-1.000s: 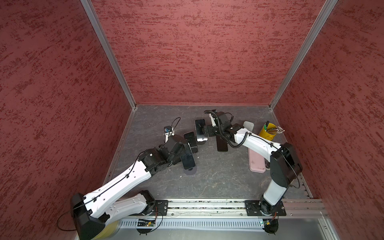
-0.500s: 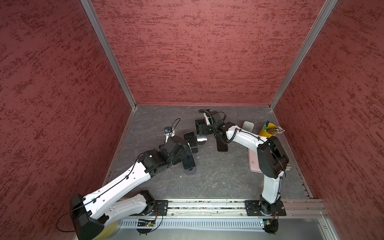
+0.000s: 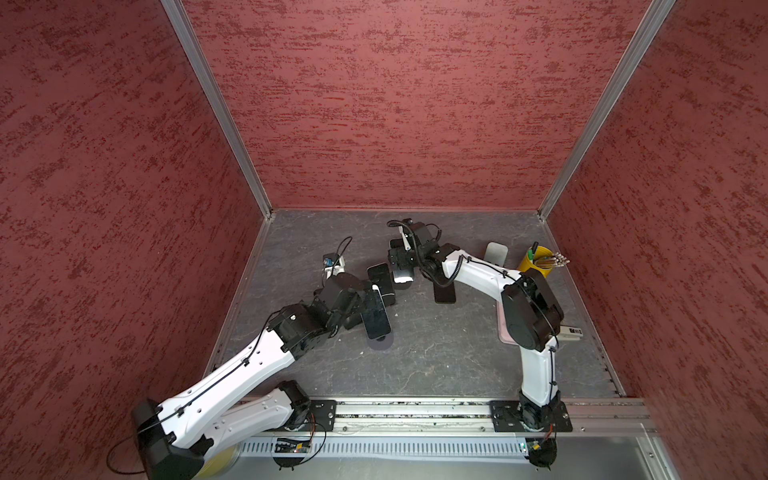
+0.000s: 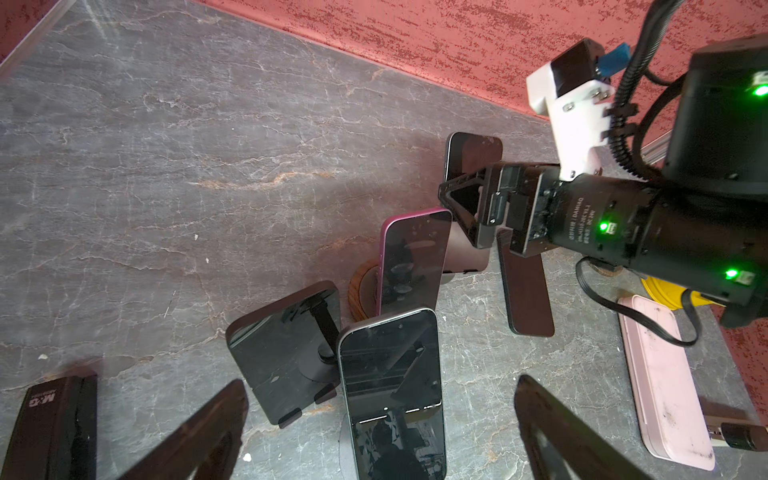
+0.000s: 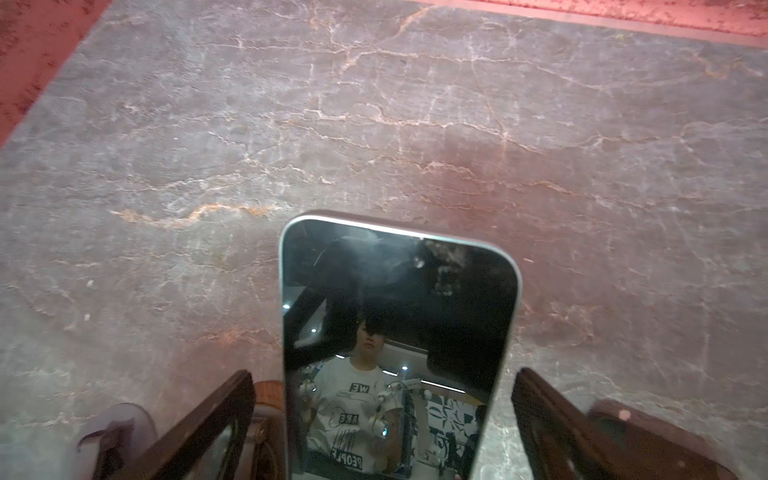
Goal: Remove the phone from the phone stand
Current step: 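Close the right gripper on the silver-edged black phone on its stand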
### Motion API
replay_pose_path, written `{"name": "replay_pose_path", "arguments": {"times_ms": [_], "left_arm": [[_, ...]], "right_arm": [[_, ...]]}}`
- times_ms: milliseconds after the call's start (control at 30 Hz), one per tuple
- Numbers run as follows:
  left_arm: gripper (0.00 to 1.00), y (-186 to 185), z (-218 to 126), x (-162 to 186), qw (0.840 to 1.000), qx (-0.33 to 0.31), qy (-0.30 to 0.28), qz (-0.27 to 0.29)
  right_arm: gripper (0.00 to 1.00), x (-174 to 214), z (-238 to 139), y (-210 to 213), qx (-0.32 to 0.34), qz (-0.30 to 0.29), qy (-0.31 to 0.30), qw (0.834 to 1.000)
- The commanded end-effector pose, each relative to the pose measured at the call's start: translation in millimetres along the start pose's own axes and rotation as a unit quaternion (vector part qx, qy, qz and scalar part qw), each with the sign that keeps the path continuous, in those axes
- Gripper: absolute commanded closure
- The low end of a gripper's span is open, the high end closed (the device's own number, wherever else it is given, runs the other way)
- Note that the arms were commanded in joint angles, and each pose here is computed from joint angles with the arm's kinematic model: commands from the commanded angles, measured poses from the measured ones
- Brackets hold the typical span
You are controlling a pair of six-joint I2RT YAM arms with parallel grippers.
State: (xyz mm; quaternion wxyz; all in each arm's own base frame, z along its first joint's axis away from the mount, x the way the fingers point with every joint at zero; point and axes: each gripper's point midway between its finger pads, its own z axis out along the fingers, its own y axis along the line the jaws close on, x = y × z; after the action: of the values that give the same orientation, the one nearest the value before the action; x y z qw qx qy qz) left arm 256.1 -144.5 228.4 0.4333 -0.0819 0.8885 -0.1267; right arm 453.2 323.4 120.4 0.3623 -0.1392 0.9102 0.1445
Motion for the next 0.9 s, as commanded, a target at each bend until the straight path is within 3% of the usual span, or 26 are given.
{"name": "replay_pose_path", "arguments": {"times_ms": [0,433,867], "left_arm": [[0.0,-3.2,-2.6,-5.8,1.0,0.013,-0.008,0.004],[0.0,-1.8,0.2,-16.7,1.0,0.02,-0.016,0.005],[0.0,4.5,2.4,-16.6,1.0,0.015,-0.015,0.003]], "right_arm": [[0.01,-11.4,4.8,-3.8,0.026,-0.008,-0.02,0.999],[0.1,-0.1,15.9,2.2,0.032,-0.016,-0.015,0.999],[0.34,-1.0,12.5,6.1,0.031,-0.01,-0.023,0.999]]}}
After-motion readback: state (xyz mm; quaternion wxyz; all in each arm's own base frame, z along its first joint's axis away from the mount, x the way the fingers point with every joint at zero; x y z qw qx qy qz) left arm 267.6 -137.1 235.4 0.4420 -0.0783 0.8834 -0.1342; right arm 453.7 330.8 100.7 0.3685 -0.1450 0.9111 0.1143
